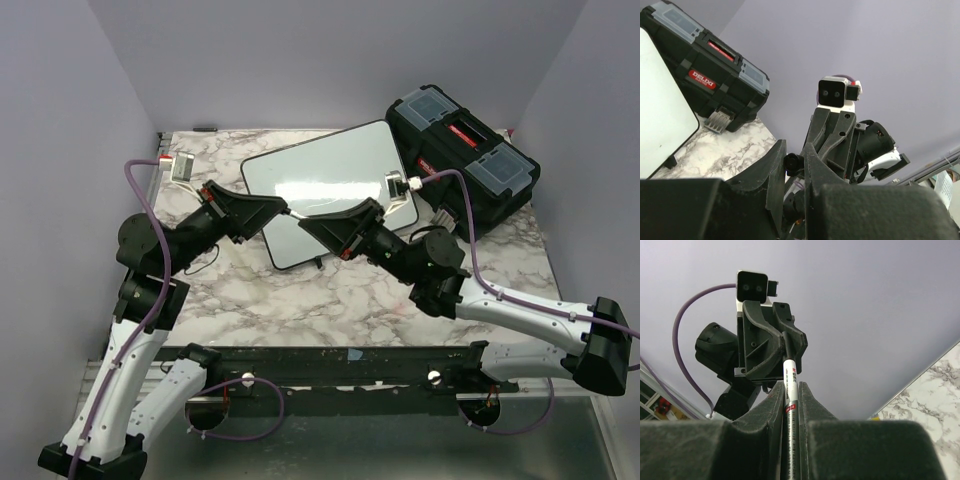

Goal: Write a sentence on the whiteboard
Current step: Open the whiteboard marker at the center of the board.

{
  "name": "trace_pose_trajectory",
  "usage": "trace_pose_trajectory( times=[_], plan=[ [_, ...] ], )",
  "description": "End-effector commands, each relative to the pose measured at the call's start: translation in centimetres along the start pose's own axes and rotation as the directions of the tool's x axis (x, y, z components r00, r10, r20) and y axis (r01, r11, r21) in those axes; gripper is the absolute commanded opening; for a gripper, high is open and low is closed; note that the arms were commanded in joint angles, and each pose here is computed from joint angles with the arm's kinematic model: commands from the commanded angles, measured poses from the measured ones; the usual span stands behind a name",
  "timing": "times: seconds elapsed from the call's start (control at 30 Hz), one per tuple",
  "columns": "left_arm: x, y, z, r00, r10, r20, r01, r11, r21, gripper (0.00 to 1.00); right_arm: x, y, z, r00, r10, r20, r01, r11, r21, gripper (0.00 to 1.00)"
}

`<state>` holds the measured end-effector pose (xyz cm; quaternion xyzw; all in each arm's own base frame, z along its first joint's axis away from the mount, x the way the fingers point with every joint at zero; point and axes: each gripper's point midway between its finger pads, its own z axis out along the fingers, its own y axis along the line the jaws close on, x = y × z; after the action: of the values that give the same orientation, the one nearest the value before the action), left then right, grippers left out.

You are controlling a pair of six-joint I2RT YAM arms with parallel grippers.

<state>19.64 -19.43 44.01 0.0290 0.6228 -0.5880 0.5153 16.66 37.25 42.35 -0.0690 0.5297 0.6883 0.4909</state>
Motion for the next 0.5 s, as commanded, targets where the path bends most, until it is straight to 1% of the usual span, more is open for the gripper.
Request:
trace_pose_trajectory(
  times=[0.0, 0.3, 0.47],
  plan=[
    [-0.9, 5.6, -0.3, 0.997, 0.057, 0.047, -0.047, 0.979, -0.199, 0.04, -2.5, 3.8, -1.1, 0.997, -0.008, 0.08, 0.018, 0.992, -0.125, 0.01],
    [-1.4, 7.0, -0.5, 0.995, -0.029, 0.092, 0.048, 0.976, -0.211, 0.04, -2.5, 3.3, -1.9, 0.996, -0.027, 0.088, 0.037, 0.993, -0.11, 0.01],
    [-2.0, 8.0, -0.9, 0.987, -0.061, 0.147, 0.096, 0.964, -0.246, 0.04, -2.5, 3.3, -2.3, 0.995, -0.035, 0.09, 0.045, 0.993, -0.111, 0.01]
  ],
)
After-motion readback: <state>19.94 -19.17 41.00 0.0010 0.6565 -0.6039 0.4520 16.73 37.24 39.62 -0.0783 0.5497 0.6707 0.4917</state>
